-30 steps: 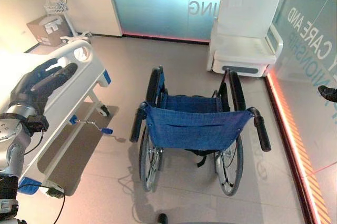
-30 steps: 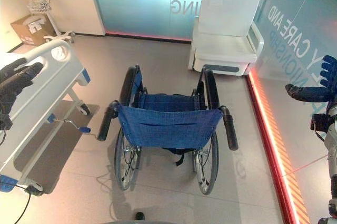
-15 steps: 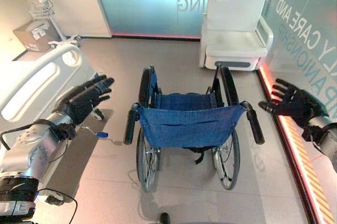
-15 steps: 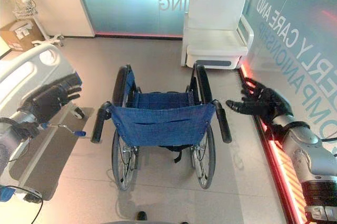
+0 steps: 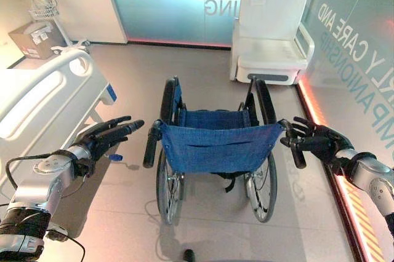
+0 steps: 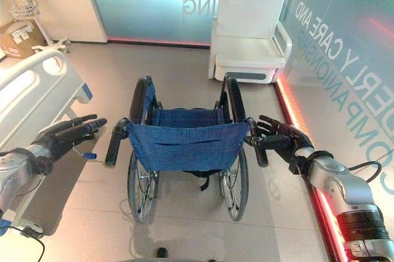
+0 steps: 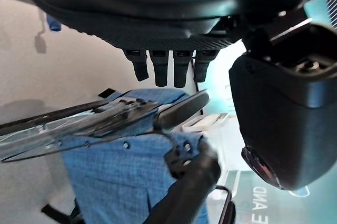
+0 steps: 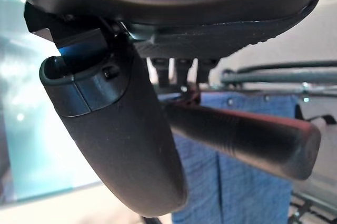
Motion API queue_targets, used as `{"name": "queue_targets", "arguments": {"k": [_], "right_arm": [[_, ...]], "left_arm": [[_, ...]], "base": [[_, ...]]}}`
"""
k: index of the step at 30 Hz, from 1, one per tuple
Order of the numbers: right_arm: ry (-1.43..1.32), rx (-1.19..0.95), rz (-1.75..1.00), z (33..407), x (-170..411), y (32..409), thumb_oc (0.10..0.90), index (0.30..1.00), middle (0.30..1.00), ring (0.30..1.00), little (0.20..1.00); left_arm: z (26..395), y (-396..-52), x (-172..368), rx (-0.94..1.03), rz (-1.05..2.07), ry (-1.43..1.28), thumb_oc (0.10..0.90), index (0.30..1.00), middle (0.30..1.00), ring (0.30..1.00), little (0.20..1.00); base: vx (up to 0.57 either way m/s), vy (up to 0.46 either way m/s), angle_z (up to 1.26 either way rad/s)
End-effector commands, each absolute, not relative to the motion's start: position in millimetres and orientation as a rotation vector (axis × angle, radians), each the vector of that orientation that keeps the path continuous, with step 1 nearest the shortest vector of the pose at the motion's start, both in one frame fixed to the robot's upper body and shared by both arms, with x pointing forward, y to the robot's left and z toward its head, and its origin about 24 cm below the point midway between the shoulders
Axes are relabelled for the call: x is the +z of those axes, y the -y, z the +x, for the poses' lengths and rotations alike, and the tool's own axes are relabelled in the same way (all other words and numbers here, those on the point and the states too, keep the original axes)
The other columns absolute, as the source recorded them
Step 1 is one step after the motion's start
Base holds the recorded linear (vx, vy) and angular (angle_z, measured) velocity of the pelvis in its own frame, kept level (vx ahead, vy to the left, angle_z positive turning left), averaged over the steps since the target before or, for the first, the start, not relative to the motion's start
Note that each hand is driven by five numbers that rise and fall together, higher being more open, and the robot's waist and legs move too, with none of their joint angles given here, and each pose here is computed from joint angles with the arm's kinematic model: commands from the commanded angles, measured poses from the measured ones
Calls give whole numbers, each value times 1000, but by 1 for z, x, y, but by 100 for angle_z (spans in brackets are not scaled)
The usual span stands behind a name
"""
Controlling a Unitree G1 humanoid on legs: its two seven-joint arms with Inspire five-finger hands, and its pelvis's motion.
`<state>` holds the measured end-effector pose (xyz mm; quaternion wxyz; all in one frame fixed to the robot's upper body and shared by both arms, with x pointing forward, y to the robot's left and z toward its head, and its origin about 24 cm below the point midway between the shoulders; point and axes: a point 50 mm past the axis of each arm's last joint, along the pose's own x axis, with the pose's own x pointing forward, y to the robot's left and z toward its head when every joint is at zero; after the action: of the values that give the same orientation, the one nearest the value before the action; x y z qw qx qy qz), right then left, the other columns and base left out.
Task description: Push the wheelchair next to the bed
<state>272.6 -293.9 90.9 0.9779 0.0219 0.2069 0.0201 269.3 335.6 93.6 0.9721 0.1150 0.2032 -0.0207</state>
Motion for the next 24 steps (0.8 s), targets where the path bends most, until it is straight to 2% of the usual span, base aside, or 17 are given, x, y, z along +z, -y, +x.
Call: {"name": "queue_targets", "arguments": {"k": [1,11,24], "right_arm": [[-279,229,109,293,124,250,800,900,900,900,900],[-319,217,148,294,118,238,800,900,900,900,900],[-312,73,150,309,110,232,800,900,900,900,900]], "left_arm": [[289,-331,152,-22,321,-174,800,900,900,900,900],[291,-319,146,-48,317,-177,800,900,900,900,900],[300,-297,145,-87,303,-144,800,900,900,900,900]], "base": [[2,13,-3],[0,0,0],[0,0,0]]}}
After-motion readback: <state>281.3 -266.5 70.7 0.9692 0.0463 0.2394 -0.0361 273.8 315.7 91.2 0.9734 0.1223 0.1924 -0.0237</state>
